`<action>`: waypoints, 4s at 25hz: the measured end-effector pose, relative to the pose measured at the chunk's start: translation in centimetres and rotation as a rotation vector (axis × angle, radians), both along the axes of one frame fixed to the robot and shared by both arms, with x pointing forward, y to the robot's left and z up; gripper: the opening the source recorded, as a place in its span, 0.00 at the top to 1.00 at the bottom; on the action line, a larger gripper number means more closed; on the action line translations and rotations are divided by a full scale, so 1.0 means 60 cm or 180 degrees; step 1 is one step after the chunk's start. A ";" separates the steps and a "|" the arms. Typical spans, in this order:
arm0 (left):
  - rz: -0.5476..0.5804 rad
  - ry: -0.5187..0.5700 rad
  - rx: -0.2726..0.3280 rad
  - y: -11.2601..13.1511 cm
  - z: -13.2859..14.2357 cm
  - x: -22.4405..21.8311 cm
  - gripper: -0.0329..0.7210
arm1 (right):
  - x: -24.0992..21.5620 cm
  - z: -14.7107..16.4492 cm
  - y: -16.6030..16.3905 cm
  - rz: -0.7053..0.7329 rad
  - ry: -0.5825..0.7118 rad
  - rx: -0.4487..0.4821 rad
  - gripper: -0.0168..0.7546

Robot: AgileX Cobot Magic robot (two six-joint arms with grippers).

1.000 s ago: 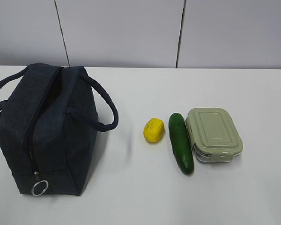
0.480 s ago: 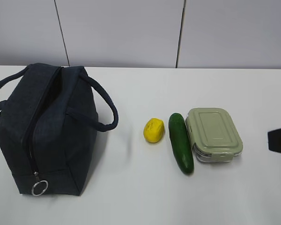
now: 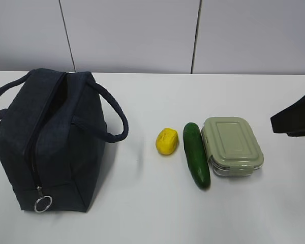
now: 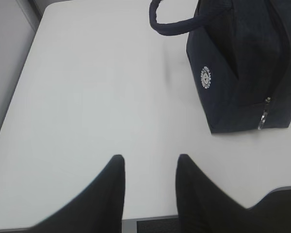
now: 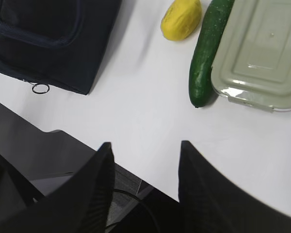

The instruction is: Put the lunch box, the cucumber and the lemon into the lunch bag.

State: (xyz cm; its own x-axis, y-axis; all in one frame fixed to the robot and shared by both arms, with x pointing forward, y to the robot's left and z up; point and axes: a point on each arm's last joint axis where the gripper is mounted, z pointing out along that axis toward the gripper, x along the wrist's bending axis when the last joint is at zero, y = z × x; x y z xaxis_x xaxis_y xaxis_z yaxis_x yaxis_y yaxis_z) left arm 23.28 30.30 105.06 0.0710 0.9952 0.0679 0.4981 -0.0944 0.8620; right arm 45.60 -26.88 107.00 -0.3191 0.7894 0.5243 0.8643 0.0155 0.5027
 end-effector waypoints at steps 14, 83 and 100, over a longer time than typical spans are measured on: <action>0.0004 0.0000 0.0006 0.000 0.000 0.000 0.64 | 0.120 -0.101 -0.139 -0.0465 0.0505 0.0656 0.55; 0.0004 0.0000 0.0006 0.000 0.000 0.000 0.64 | 0.286 -0.349 -0.108 0.0145 0.0949 0.1092 0.22; 0.0004 0.0037 0.0007 0.000 0.000 0.003 0.64 | 0.282 -0.345 -0.106 0.0213 0.1026 0.1183 0.48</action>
